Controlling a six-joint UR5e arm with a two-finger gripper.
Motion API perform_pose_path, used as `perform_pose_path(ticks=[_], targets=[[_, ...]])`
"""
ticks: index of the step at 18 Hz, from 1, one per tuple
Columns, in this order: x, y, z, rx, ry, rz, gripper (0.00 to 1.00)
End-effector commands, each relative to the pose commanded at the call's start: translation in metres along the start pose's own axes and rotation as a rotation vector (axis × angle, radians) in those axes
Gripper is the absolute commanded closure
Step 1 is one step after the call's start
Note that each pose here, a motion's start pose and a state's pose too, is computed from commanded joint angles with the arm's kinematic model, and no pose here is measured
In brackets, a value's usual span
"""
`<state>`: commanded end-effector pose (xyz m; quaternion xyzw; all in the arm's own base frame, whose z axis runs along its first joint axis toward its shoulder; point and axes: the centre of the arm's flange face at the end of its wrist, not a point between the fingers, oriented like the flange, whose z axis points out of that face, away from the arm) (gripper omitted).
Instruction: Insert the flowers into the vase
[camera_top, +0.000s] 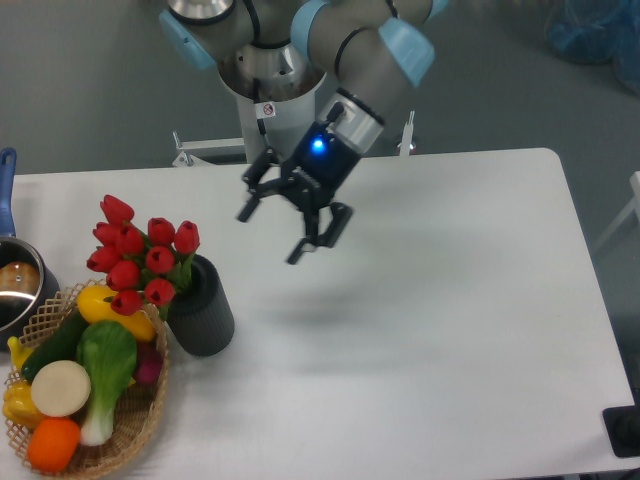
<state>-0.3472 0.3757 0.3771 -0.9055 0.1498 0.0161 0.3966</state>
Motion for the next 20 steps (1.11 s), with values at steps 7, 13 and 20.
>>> perform_pose_path(ticks=[7,13,20], targets=[[-0.057,0.043,-0.02,-0.341,-0.119,-0.044,0.0],[-0.075,0.063,0.01,-0.595,-0.09,-0.018,0.0],[-0.078,0.06,0.022,-0.707,-0.059,-0.004,0.0]])
